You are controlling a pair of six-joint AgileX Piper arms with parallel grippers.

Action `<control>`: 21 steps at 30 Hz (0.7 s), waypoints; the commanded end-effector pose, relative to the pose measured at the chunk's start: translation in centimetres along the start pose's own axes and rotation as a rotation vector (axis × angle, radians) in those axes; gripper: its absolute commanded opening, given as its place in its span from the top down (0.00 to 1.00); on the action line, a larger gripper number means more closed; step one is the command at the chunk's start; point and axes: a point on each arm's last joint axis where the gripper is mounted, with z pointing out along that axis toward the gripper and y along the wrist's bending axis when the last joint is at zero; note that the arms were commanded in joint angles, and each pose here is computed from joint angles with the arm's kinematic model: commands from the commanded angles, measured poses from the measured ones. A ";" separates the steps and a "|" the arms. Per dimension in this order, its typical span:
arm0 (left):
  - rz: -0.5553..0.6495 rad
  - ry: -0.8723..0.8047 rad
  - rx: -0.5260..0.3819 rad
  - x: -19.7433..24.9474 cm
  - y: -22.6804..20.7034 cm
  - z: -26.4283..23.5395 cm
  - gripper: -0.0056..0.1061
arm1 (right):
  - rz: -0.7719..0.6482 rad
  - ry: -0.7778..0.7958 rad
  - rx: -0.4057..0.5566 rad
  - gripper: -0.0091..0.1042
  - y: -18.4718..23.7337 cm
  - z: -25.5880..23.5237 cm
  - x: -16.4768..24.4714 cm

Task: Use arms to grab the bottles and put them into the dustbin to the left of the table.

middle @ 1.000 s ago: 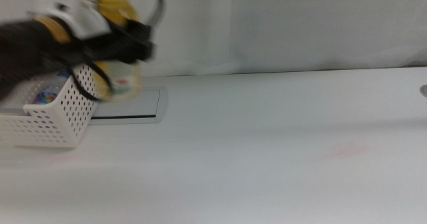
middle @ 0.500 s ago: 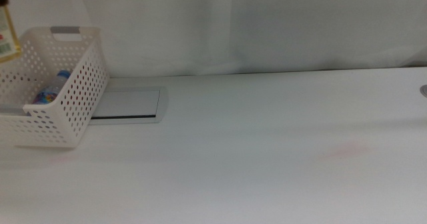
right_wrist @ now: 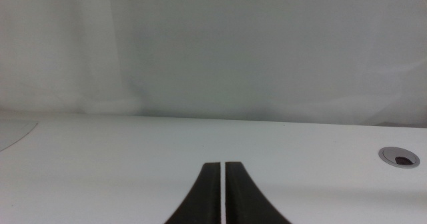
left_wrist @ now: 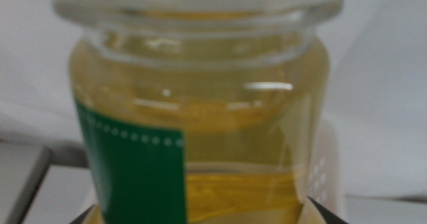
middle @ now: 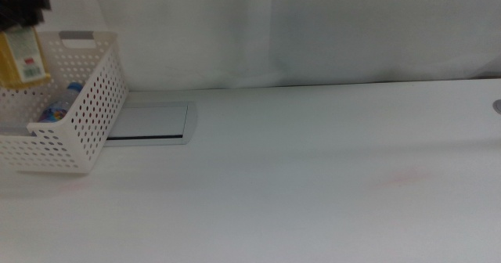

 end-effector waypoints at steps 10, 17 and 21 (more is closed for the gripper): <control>0.046 0.064 0.004 2.8 0.2 8.4 0.98 | -0.022 -0.004 0.001 0.94 0.0 0.0 0.1; 0.042 0.085 0.007 3.8 0.3 9.9 0.98 | -0.022 -0.004 0.001 0.94 0.0 0.0 0.1; 0.052 0.086 0.007 3.9 0.3 10.0 0.95 | -0.022 -0.004 0.001 0.94 0.0 0.0 0.1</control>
